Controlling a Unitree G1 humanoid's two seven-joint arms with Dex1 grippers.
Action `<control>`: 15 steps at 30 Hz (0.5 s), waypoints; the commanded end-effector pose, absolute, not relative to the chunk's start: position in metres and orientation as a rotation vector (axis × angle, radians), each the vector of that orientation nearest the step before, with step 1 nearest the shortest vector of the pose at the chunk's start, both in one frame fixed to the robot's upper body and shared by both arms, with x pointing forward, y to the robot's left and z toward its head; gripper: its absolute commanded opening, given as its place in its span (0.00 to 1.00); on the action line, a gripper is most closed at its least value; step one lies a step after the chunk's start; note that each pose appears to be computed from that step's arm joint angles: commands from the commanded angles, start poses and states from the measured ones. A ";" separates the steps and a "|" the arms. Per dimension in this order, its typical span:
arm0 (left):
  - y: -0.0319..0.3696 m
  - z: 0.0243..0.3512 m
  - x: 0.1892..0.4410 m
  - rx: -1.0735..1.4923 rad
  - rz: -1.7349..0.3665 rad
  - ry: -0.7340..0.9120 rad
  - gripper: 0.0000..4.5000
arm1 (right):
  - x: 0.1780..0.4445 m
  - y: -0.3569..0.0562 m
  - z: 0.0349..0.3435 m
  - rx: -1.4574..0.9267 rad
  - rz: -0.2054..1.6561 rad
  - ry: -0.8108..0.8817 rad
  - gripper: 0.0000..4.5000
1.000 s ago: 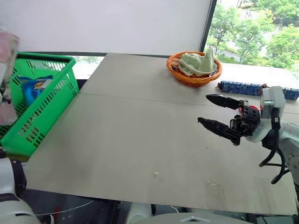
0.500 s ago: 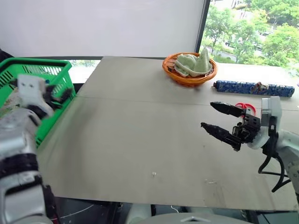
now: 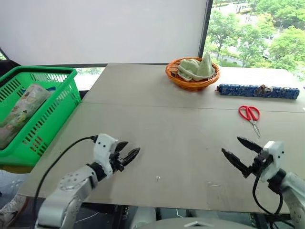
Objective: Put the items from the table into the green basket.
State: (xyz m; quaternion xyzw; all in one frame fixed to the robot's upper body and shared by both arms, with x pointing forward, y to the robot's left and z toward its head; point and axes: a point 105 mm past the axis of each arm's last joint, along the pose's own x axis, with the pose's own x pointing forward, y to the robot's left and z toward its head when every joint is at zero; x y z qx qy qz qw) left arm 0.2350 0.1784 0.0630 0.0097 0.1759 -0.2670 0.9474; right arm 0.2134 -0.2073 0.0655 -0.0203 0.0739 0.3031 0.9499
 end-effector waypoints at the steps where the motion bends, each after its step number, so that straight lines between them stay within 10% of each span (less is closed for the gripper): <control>1: 0.161 0.065 0.235 0.070 -0.578 0.315 0.69 | 0.212 -0.206 0.067 -0.080 0.596 0.112 1.00; 15: 0.160 0.057 0.238 0.103 -0.578 0.308 0.69 | 0.206 -0.202 0.063 -0.037 0.616 0.110 1.00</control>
